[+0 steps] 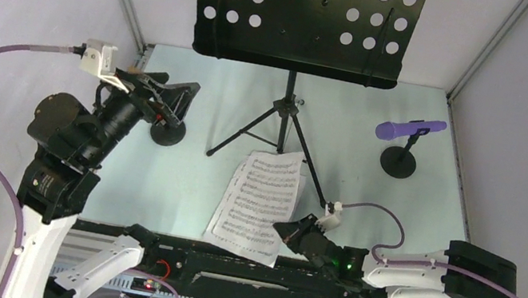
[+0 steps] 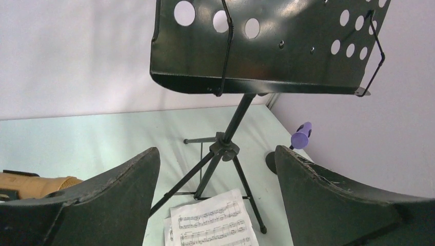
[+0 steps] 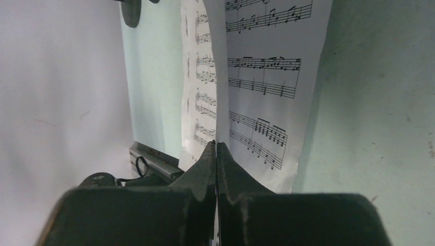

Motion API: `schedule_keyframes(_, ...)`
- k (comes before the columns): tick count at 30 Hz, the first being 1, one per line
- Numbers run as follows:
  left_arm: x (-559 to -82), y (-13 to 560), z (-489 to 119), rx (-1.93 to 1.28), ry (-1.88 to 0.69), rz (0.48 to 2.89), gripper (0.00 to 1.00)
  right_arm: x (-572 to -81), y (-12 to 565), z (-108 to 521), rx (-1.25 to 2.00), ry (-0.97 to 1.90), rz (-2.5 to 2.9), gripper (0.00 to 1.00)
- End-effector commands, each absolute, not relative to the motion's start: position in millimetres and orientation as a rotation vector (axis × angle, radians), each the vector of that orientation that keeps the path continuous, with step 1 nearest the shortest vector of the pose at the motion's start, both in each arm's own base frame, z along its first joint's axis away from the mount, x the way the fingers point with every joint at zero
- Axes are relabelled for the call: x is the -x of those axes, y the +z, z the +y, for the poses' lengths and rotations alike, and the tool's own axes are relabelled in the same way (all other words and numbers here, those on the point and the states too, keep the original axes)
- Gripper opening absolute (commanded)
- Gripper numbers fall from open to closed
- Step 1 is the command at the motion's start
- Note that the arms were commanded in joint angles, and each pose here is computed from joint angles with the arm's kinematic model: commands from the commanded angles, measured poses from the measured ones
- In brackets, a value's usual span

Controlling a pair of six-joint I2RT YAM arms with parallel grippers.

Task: Pack up the instrument practice props

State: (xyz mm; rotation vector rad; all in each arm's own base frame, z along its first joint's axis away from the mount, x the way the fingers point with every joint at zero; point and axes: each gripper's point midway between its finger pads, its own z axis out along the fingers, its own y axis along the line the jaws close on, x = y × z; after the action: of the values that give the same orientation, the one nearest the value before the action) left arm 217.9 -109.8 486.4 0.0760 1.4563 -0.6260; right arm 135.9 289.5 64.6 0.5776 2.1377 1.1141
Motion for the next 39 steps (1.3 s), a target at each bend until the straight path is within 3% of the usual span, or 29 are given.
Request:
schedule_keyframes(1, -212, 480, -107, -0.069, -0.630, 1.450, 0.89, -145, 82, 298, -0.719, 1.209, 2.062, 0.00)
schedule_keyframes(14, -198, 449, -95, -0.025, -0.606, 1.494, 0.90, -148, 44, 300, -0.760, 1.006, 2.169, 0.00)
schedule_keyframes(31, -198, 428, -99, -0.022, -0.630, 1.528, 0.90, -133, 38, 296, -0.789, 0.940, 2.156, 0.00)
schedule_keyframes(39, -197, 423, -99, -0.018, -0.634, 1.533, 0.90, -132, 36, 303, -0.741, 0.931, 2.187, 0.12)
